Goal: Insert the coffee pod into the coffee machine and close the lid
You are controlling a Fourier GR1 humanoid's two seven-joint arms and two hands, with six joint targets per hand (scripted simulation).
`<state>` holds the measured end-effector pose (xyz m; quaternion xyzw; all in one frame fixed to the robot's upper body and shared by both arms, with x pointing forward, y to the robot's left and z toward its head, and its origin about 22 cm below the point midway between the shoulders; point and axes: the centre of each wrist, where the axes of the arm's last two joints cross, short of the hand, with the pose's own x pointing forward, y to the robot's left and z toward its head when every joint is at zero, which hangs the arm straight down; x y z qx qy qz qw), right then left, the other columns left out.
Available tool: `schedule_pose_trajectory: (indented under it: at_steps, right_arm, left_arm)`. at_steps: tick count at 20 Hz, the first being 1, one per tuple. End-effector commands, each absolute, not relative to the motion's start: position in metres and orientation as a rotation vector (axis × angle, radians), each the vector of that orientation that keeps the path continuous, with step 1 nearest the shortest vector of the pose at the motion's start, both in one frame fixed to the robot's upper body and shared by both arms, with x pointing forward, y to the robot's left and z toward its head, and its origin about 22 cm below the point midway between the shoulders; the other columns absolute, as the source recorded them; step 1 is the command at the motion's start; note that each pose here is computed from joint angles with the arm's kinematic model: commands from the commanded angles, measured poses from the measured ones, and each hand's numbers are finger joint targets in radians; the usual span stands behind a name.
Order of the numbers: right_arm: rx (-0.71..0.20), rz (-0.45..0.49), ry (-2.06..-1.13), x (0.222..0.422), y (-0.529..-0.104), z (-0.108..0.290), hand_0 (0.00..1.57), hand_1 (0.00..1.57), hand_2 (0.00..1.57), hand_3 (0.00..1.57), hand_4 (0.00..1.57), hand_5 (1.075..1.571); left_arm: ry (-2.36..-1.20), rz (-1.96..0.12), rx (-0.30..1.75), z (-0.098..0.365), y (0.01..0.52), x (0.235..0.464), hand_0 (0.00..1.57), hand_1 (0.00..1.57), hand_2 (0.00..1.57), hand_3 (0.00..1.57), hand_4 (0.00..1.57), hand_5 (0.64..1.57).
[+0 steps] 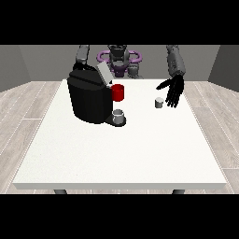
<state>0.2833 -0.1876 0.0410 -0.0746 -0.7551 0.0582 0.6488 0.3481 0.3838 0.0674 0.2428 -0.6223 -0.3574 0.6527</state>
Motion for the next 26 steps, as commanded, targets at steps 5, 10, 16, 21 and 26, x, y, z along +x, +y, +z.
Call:
schedule_pose_trajectory:
  at_steps: [5, 10, 16, 21, 26]
  right_arm:
    - [-0.151, 0.189, -1.716, 0.294, -0.197, 0.031, 0.0, 0.0, 0.0, 0.0, 0.0, 1.571]
    - [-0.176, 0.192, -1.698, 0.304, -0.188, 0.045, 0.0, 0.0, 0.0, 0.0, 0.0, 1.571]
    - [-0.129, 0.156, -1.701, 0.298, -0.189, 0.024, 0.0, 0.0, 0.0, 0.0, 0.0, 1.571]
    - [-0.127, 0.131, -1.688, 0.297, -0.181, 0.021, 0.0, 0.0, 0.0, 0.0, 0.0, 1.571]
    - [-0.178, 0.122, -1.586, 0.308, -0.192, 0.01, 0.0, 0.0, 0.0, 0.0, 0.0, 1.571]
  left_arm:
    - [-1.467, -0.851, 0.7, 0.064, 0.367, 0.369, 0.94, 0.94, 0.95, 0.69, 0.08, 1.571]
    - [-1.459, -0.989, 0.782, 0.059, 0.358, 0.375, 1.04, 1.04, 1.11, 0.91, 0.46, 1.571]
    - [-1.303, -1.176, 0.823, 0.031, 0.361, 0.361, 0.87, 0.87, 1.02, 0.88, 0.34, 1.571]
    - [-1.217, -1.22, 0.815, 0.037, 0.371, 0.37, 0.79, 0.79, 0.96, 0.85, 0.39, 1.571]
    - [-1.239, -1.279, 0.768, 0.033, 0.349, 0.378, 0.91, 0.91, 1.05, 0.96, 0.41, 1.571]
